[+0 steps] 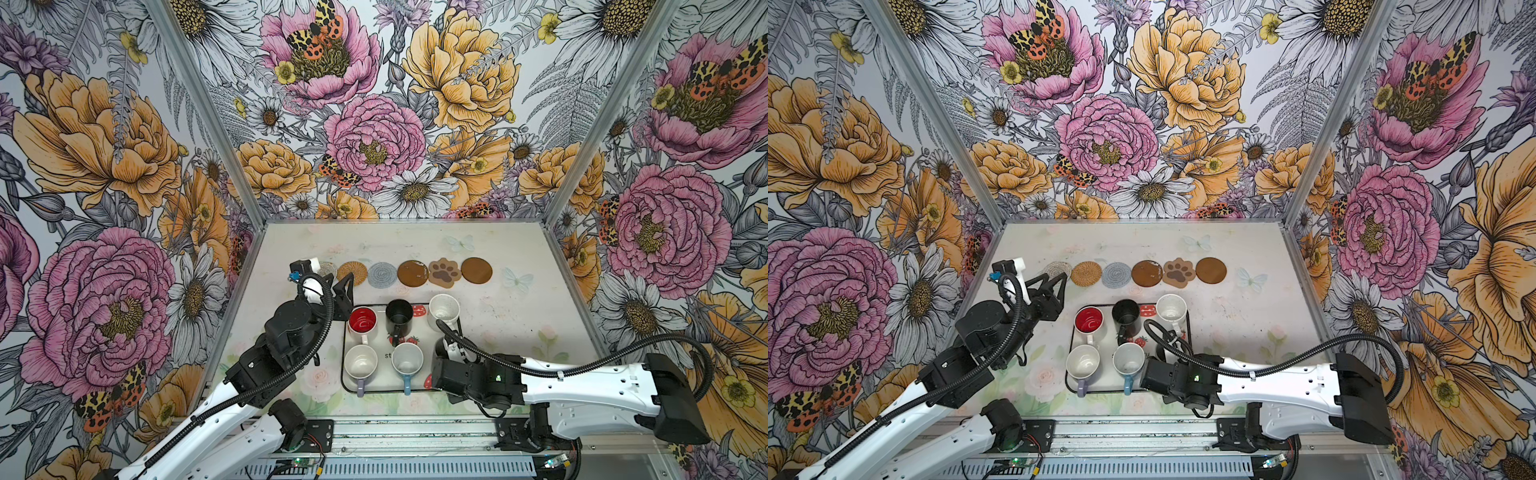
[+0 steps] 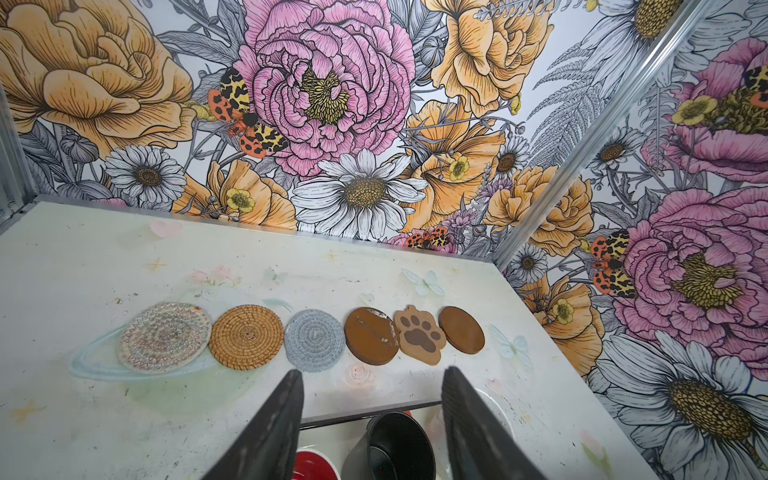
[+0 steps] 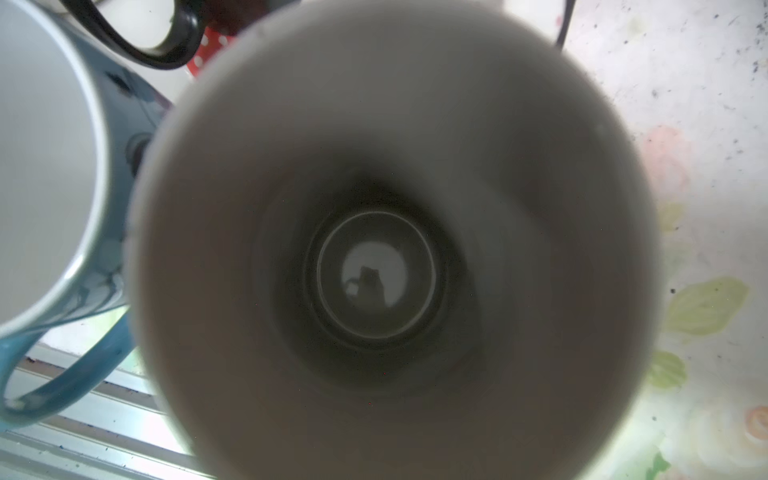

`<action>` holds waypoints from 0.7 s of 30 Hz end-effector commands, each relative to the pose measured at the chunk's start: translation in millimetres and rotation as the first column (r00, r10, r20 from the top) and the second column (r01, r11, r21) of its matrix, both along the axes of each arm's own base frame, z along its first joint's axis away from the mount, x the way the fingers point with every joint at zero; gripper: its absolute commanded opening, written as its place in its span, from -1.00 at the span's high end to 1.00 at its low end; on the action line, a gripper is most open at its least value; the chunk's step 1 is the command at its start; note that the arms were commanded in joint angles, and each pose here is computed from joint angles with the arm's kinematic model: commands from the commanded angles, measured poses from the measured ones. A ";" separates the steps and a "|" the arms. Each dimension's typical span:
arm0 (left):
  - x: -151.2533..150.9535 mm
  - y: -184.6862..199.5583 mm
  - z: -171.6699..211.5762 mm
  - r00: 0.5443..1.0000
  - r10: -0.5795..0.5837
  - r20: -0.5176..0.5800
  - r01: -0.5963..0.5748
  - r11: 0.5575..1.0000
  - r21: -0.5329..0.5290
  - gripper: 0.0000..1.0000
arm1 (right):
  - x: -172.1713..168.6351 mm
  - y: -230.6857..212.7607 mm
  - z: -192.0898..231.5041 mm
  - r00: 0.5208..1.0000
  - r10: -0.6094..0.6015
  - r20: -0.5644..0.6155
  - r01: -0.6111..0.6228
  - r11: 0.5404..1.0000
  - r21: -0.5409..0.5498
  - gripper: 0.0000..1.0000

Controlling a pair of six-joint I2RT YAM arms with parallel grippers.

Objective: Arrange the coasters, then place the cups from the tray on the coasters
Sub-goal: 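Close the right gripper on the grey mug rim and lift it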

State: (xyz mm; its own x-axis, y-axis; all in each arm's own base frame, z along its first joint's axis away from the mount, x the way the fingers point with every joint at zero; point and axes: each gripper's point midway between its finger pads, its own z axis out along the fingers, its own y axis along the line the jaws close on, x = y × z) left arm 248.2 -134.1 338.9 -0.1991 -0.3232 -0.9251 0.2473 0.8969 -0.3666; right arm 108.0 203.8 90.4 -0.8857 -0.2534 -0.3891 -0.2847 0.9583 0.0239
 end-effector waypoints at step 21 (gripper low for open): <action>-0.7 10.5 0.8 0.999 0.031 0.018 -0.031 1.000 -0.001 -0.10 | 15.9 -34.4 58.3 0.978 -0.094 0.185 0.085 0.995 0.055 1.00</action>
State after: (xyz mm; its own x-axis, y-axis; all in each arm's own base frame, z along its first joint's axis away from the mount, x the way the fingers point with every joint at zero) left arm 246.4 -129.3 341.7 -0.1865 -0.3343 -0.9238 0.2441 0.8951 -0.3732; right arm 108.9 167.9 118.4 -0.8650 -0.2168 -0.4524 -0.2357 0.9717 -0.0150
